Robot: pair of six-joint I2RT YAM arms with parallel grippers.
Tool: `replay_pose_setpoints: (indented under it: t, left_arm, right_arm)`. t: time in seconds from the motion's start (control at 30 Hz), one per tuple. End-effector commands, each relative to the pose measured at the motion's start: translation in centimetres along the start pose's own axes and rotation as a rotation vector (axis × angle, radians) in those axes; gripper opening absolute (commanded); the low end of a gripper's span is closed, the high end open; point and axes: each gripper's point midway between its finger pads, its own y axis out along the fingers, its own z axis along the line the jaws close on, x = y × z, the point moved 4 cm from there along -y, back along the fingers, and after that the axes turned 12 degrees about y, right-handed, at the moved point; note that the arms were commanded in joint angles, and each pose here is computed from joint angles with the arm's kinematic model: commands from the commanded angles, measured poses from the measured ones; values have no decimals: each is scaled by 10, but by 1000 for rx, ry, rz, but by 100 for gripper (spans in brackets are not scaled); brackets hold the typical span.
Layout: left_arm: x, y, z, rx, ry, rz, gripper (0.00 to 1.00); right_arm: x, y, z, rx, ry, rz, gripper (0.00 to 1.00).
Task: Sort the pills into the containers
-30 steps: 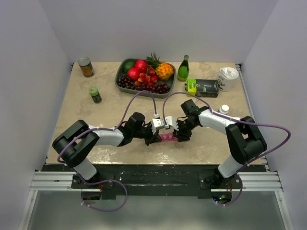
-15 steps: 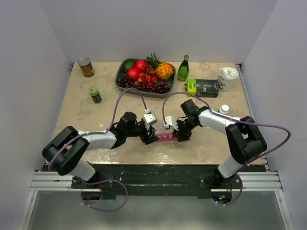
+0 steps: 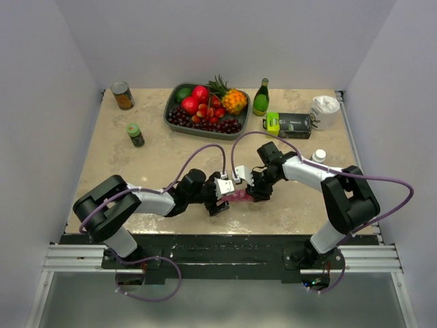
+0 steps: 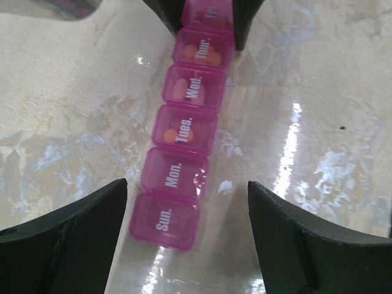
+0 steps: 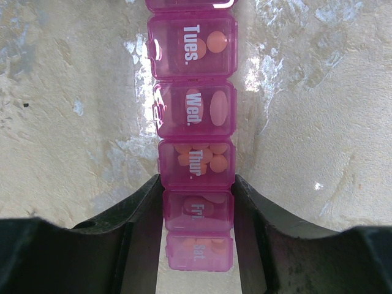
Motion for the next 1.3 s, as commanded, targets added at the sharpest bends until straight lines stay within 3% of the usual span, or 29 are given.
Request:
replay_pose_setpoints:
  t: [0.0, 0.13, 0.37, 0.53, 0.6, 0.67, 0.77, 1.27]
  left_arm:
    - [15, 10, 24, 76, 107, -23, 82]
    - [14, 14, 22, 58, 108, -32, 79]
    - [12, 21, 21, 34, 92, -25, 55]
    - [18, 20, 20, 31, 76, -47, 47]
    - [21, 20, 19, 28, 64, -61, 50]
    - [22, 20, 19, 33, 53, -71, 60]
    - [25, 19, 18, 33, 43, -97, 63]
    - [28, 13, 27, 100, -24, -126, 62]
  right_arm:
    - [1, -1, -1, -11, -17, 1, 23]
    - [1, -1, -2, -9, -16, 1, 23]
    - [0, 0, -1, -7, -16, 4, 23]
    - [-1, 0, -1, -4, -13, 8, 23]
    - [-1, 1, -1, -3, -12, 11, 23]
    - [-1, 1, -1, 0, -11, 9, 23]
    - [0, 1, -1, 5, -10, 8, 23]
    - [-1, 2, 1, 14, -6, 12, 23]
